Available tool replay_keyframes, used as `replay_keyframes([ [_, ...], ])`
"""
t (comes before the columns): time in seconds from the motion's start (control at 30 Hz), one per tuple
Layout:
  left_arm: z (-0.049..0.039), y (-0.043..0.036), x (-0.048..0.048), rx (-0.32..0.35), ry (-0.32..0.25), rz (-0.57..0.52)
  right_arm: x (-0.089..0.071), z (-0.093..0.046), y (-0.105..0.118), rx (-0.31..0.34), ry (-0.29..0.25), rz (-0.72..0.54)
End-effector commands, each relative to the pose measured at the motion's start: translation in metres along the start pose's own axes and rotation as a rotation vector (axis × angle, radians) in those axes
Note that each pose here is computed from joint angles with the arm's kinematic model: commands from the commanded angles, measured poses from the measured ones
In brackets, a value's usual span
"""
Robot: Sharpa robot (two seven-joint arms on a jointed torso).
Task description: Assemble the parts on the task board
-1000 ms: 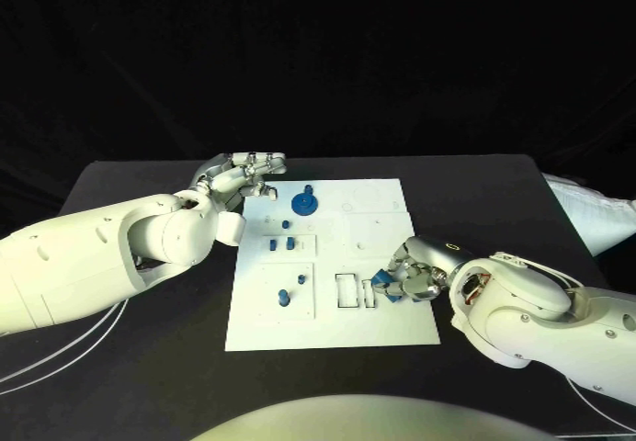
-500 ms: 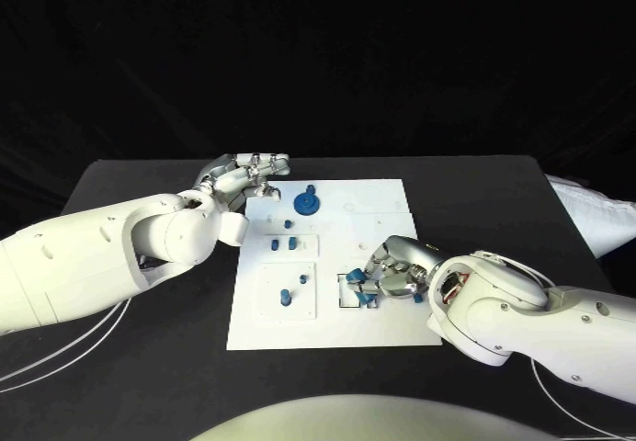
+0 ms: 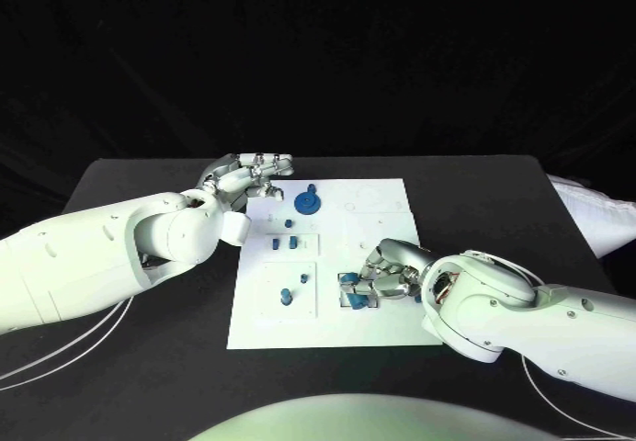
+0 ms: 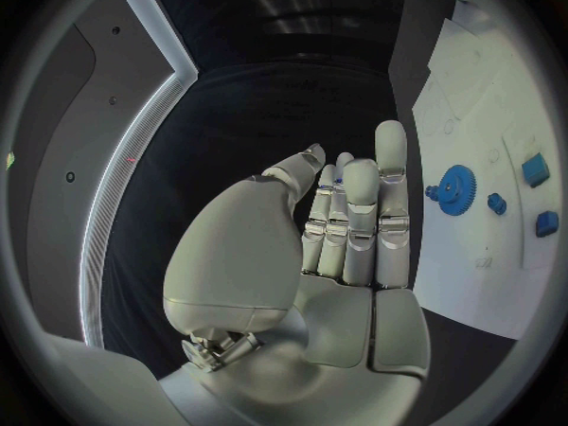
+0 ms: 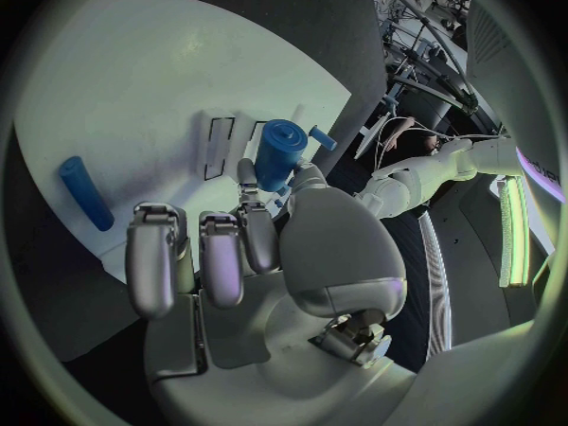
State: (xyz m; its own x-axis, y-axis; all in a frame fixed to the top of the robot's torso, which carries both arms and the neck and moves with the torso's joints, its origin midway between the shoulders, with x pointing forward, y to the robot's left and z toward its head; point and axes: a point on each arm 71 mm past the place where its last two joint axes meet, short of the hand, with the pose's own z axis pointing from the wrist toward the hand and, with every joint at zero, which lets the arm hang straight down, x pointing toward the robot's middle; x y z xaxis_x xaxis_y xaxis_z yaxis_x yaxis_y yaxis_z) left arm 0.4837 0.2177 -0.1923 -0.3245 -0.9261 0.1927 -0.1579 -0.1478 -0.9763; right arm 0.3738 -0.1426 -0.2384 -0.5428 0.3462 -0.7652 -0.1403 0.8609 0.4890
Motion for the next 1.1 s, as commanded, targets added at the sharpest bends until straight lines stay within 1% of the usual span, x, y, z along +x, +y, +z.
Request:
replay_keyframes([
  [0.03,0.0,-0.0003,0.0033,0.003,0.029,0.002,0.0022,0.0001,-0.0027,0.018,0.017,-0.04],
  [0.27,-0.0001,-0.0002,0.0035,0.001,0.031,0.003,0.002,0.0,-0.0021,0.016,0.011,-0.057],
  [0.8,-0.0006,0.0001,0.0031,-0.005,0.035,0.002,-0.0008,-0.0014,-0.0013,0.003,-0.026,-0.095],
  [1.1,-0.0005,0.0003,0.0028,-0.009,0.036,0.001,0.0002,-0.0026,0.0016,-0.009,-0.022,-0.1],
])
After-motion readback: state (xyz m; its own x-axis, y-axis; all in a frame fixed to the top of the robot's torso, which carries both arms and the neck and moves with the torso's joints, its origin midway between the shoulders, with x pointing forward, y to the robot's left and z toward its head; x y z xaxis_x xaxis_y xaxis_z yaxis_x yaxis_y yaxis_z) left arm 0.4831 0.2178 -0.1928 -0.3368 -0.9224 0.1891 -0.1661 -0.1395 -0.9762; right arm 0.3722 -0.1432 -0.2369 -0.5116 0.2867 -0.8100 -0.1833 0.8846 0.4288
